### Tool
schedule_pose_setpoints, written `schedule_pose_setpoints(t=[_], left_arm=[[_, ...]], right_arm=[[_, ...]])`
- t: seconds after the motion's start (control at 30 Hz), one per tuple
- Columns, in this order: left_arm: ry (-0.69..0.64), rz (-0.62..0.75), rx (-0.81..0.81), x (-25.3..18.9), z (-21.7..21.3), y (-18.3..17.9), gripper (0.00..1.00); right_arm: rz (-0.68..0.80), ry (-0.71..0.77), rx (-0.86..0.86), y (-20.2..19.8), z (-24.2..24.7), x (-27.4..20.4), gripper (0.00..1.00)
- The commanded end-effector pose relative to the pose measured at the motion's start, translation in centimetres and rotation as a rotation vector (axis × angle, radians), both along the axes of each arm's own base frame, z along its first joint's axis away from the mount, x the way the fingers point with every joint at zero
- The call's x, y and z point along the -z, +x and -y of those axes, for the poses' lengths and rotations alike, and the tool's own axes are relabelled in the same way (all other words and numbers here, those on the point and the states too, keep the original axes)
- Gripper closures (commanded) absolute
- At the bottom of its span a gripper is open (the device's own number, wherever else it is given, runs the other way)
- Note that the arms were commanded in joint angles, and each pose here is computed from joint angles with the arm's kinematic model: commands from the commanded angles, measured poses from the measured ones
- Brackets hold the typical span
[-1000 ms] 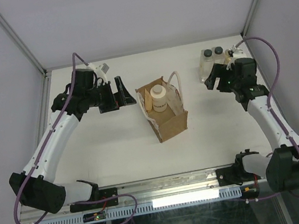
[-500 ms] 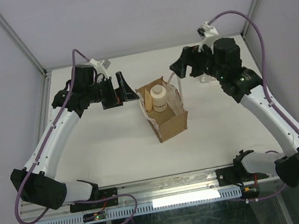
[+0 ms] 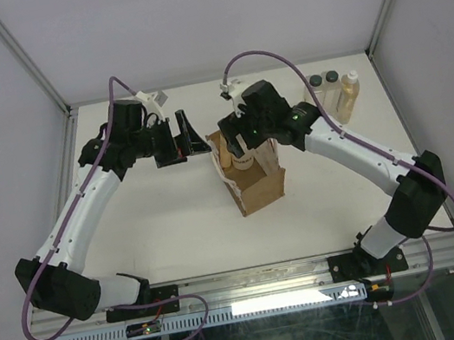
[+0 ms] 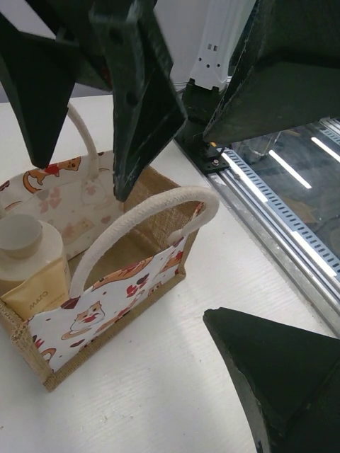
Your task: Take the personal care products out of the canvas bag
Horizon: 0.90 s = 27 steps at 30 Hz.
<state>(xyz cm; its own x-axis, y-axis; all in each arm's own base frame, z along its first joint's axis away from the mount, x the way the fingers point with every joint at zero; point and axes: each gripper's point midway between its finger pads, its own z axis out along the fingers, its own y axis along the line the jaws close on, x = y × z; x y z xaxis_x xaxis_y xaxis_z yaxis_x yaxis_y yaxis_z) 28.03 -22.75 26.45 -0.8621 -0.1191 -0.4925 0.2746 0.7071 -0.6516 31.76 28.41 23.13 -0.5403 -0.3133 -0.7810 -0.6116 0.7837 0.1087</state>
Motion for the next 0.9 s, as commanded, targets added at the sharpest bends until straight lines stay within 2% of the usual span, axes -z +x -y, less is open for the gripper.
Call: schedule_pose_setpoints(t=[0.0, 0.43, 0.57, 0.67, 0.87], left_arm=[[-0.041, 0.06, -0.003, -2.0, 0.2, -0.2, 0.01], [-0.025, 0.078, -0.006, -2.0, -0.3, -0.7, 0.01], [-0.014, 0.082, -0.011, -1.9, -0.5, -0.8, 0.01], [-0.011, 0.083, -0.011, -1.8, -0.6, -0.8, 0.01], [-0.004, 0.084, -0.014, -1.7, -0.7, -0.9, 0.01]], right_arm=[[0.03, -0.13, 0.05, 1.2, 1.9, 1.8, 0.17], [-0.01, -0.295, 0.056, 3.9, 1.8, 6.7, 0.16], [-0.013, -0.326, 0.051, 4.6, 1.9, 7.9, 0.19], [-0.009, -0.309, 0.034, 5.3, 1.6, 8.2, 0.21], [-0.009, -0.245, 0.002, 6.6, 0.7, 8.6, 0.2]])
